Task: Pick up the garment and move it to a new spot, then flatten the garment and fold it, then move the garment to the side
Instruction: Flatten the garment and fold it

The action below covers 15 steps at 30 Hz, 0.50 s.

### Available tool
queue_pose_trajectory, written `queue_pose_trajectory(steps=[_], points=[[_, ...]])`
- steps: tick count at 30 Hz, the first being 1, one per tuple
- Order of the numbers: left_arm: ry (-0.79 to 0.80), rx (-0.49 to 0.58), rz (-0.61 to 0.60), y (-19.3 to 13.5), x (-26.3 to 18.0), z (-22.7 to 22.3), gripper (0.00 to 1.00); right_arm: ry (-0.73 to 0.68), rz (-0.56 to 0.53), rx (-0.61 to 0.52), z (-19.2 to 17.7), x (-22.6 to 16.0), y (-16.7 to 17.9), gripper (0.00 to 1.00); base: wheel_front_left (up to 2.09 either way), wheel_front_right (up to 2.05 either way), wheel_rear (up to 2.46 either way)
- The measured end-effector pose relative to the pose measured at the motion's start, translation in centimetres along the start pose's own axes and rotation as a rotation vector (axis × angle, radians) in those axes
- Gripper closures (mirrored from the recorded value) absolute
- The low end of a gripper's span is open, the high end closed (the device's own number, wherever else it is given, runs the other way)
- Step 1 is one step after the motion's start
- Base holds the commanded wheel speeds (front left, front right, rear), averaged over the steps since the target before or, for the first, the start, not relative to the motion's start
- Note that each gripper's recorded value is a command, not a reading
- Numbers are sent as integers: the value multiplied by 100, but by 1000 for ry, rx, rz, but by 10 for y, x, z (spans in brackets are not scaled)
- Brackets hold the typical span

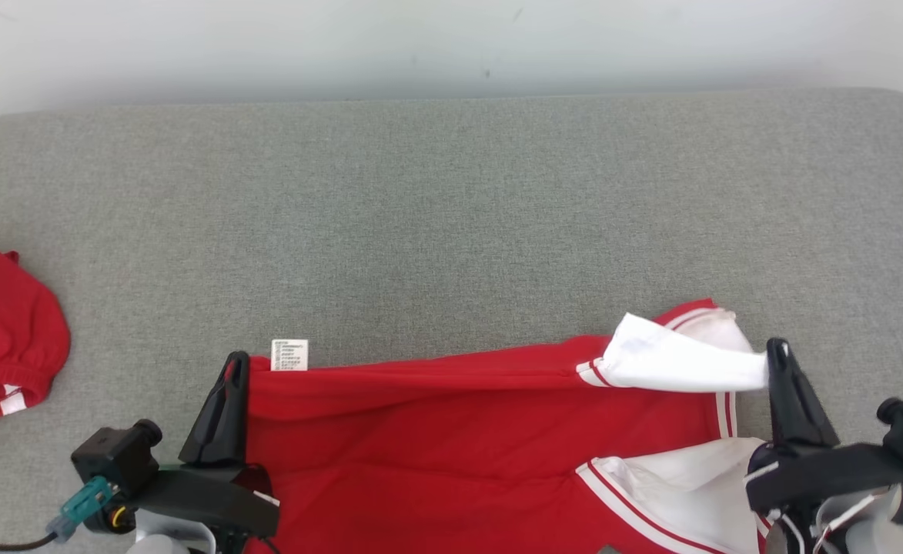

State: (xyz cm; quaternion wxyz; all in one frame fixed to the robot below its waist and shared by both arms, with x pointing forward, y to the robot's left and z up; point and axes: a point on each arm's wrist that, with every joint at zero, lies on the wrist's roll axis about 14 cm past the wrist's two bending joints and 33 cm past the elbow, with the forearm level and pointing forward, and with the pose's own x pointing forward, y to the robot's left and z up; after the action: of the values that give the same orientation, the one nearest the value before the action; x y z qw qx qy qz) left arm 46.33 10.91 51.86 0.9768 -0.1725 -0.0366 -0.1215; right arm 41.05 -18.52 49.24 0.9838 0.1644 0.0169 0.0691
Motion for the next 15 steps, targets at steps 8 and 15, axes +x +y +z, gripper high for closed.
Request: queue_pose_trajectory(steps=[8, 15], points=[[-19, -16, 42, 3, -10, -1, 100, 49, -44, 29, -20, -24, -5, 100, 0, 0, 0], [4, -19, 89, 9, -29, -12, 100, 97, -62, 20, -39, -37, -6, 100, 0, 0, 0]])
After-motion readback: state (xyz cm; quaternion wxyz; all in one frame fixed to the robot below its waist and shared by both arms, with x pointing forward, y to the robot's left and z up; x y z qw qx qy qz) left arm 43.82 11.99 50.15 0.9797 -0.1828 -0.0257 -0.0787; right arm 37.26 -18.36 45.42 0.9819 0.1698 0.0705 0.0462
